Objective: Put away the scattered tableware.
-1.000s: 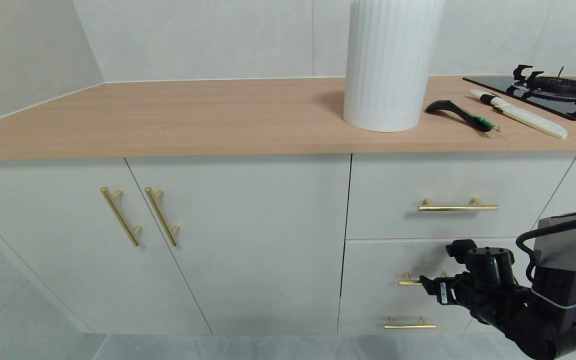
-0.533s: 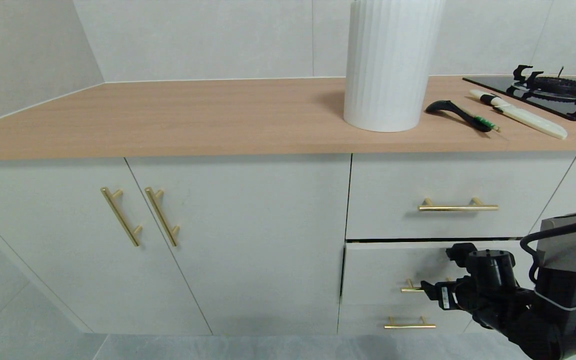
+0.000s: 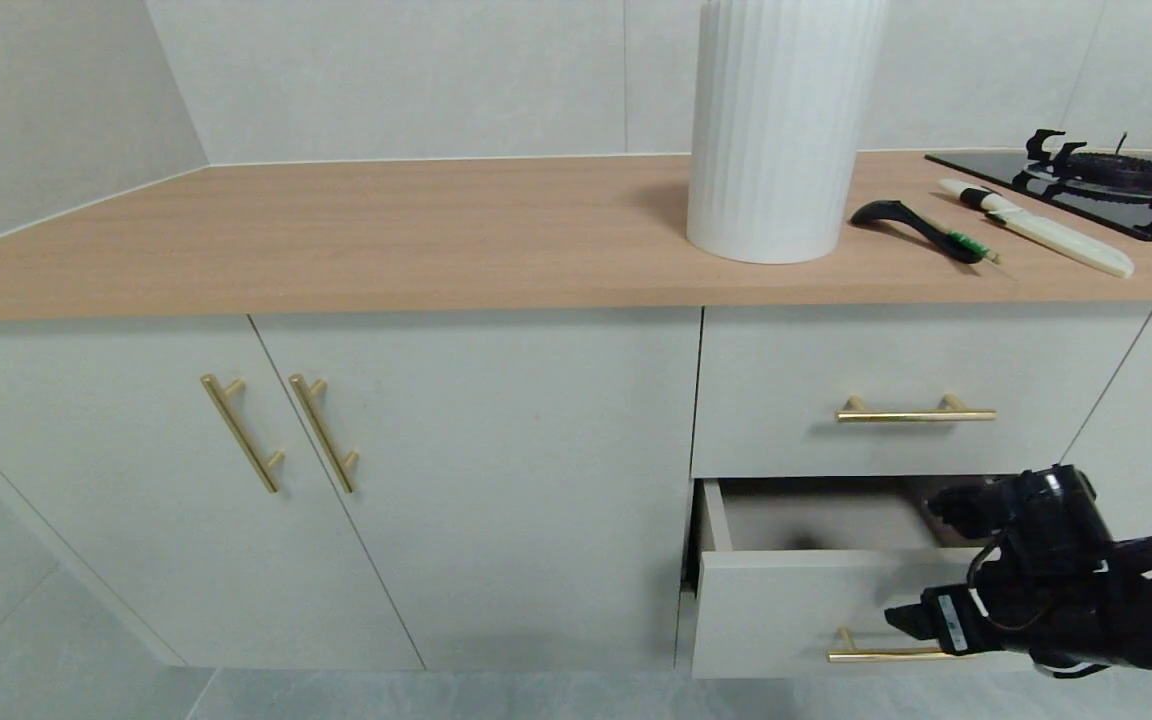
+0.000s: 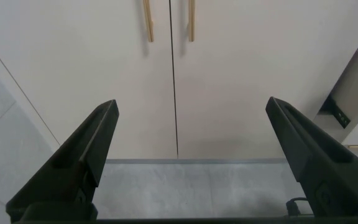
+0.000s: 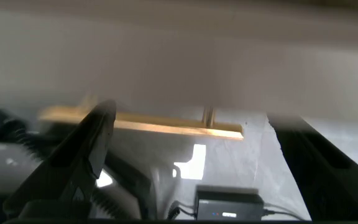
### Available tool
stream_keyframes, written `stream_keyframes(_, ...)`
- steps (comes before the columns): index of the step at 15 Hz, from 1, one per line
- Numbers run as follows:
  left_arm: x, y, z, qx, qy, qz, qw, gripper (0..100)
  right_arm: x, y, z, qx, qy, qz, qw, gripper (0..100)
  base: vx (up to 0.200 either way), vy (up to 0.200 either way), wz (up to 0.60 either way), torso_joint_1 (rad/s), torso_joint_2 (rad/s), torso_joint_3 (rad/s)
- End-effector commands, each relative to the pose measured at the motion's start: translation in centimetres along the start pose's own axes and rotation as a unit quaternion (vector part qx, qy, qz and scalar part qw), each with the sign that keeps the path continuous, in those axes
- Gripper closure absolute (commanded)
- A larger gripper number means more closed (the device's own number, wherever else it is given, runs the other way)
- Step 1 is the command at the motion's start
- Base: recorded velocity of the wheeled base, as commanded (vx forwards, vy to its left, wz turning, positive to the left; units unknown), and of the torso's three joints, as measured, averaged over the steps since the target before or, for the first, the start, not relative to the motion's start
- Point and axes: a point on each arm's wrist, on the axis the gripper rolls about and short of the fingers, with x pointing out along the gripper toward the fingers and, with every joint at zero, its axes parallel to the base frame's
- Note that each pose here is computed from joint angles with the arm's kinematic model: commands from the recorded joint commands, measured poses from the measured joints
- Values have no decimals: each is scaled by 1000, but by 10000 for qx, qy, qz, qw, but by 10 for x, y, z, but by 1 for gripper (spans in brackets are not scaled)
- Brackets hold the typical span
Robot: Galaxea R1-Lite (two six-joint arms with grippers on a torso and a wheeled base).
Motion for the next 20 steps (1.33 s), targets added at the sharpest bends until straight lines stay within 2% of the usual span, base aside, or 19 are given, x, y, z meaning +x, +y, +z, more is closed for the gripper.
stream_keyframes(1, 0, 0, 0, 0, 6, 3, 10000, 0, -80, 6, 23, -105, -918, 284, 9953, 0, 0, 0, 0, 0, 0, 0)
stream_keyframes(4, 0, 0, 0, 0, 6, 3, 10000, 0, -107, 7, 26, -113, -1305, 324, 9909, 0, 0, 0, 0, 0, 0, 0)
stream_keyframes(7, 0, 0, 0, 0, 6, 3, 10000, 0, -101, 10, 34, 155, -1422, 385, 9890, 0, 0, 0, 0, 0, 0, 0)
stream_keyframes(9, 0, 0, 0, 0, 6, 3, 10000, 0, -94, 11, 35, 165, -1424, 371, 9890, 0, 0, 0, 0, 0, 0, 0)
stream_keyframes(12, 0, 0, 0, 0, 6, 3, 10000, 0, -70, 15, 34, 134, -1136, 250, 9931, 0, 0, 0, 0, 0, 0, 0)
stream_keyframes(20, 0, 0, 0, 0, 6, 3, 10000, 0, -33, 24, 29, 115, -1213, 178, 9924, 0, 0, 0, 0, 0, 0, 0)
